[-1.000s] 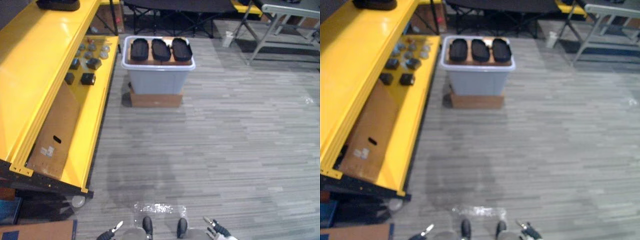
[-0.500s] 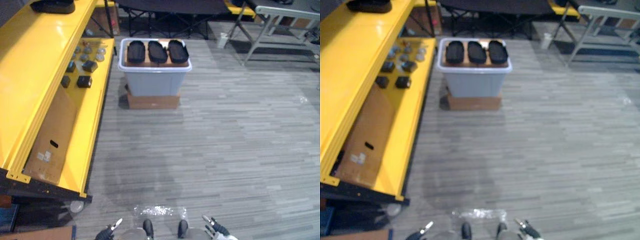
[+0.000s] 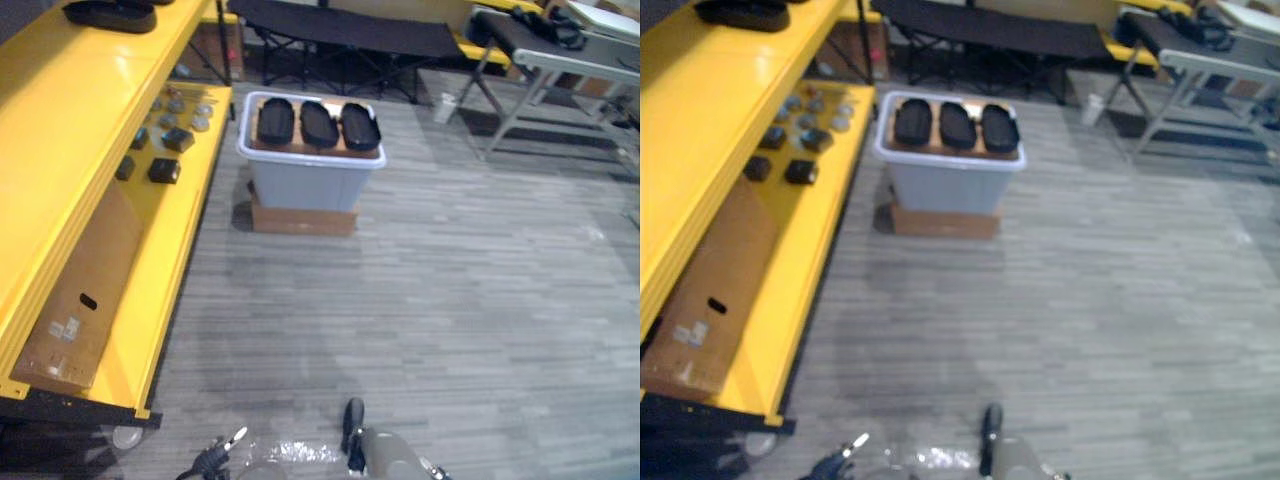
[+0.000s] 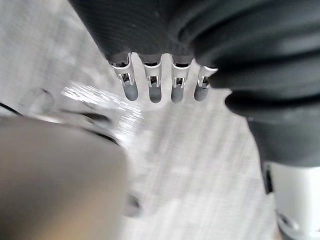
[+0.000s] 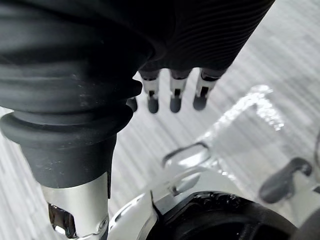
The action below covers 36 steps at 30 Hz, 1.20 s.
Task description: Walk over and take plastic housings, then place them on the shelf
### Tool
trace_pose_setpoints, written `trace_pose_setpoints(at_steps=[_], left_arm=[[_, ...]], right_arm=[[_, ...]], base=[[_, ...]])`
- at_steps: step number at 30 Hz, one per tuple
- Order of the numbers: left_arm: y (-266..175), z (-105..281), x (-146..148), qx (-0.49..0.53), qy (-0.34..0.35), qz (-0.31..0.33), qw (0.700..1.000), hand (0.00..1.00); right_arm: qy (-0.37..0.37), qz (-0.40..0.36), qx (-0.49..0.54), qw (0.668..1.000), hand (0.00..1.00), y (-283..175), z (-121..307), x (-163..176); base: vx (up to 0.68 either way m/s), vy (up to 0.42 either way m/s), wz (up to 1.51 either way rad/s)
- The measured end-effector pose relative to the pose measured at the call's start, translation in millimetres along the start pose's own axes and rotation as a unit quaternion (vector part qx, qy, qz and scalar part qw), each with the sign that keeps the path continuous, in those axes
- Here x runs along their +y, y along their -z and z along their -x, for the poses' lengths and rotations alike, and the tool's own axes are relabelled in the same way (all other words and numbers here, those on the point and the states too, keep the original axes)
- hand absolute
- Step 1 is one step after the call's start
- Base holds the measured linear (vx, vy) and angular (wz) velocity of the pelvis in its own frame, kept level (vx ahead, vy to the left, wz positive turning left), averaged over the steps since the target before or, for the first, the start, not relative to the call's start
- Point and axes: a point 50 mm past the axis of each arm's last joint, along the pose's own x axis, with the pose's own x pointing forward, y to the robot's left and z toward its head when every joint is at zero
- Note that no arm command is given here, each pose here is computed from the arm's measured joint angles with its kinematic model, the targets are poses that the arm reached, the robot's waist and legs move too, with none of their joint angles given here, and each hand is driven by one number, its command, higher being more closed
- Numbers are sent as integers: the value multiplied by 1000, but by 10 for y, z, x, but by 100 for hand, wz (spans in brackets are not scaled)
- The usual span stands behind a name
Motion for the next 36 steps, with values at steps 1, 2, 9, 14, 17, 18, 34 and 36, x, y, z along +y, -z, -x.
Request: trace_pose_setpoints(at_steps=[1,2,9,14,17,18,34,36], left_arm=[[50,5,-65,1,2,29,1000,0],[51,3,-99,-4,3,46,999,0],[-133,1,-90,-61,-8,76,995,0],[-40,40,178,-41,-26,37,998,0],[-112,47,249,-51,-14,24,998,0],[-105,49,251,-50,-13,24,998,0],[-508,-74,-415,-113,46,9,992,0],[-447,-77,-487,-103,51,15,993,0]], right_arm=[[8,4,-2,1000,0,-23,1,-28],[11,6,-4,1000,0,-40,0,-39],[-2,65,-87,994,0,-564,-98,170],[-41,86,-156,983,0,-921,-109,507],[-48,96,-160,981,0,-990,-111,557],[-45,97,-156,982,0,-978,-113,534],[8,104,-37,994,0,-254,-66,154],[14,113,-43,993,0,-299,-72,157]], base=[[549,-262,23],[597,-254,27],[4,-61,-14],[151,100,-42],[417,120,5],[408,131,-14],[27,-97,22],[326,-237,15]])
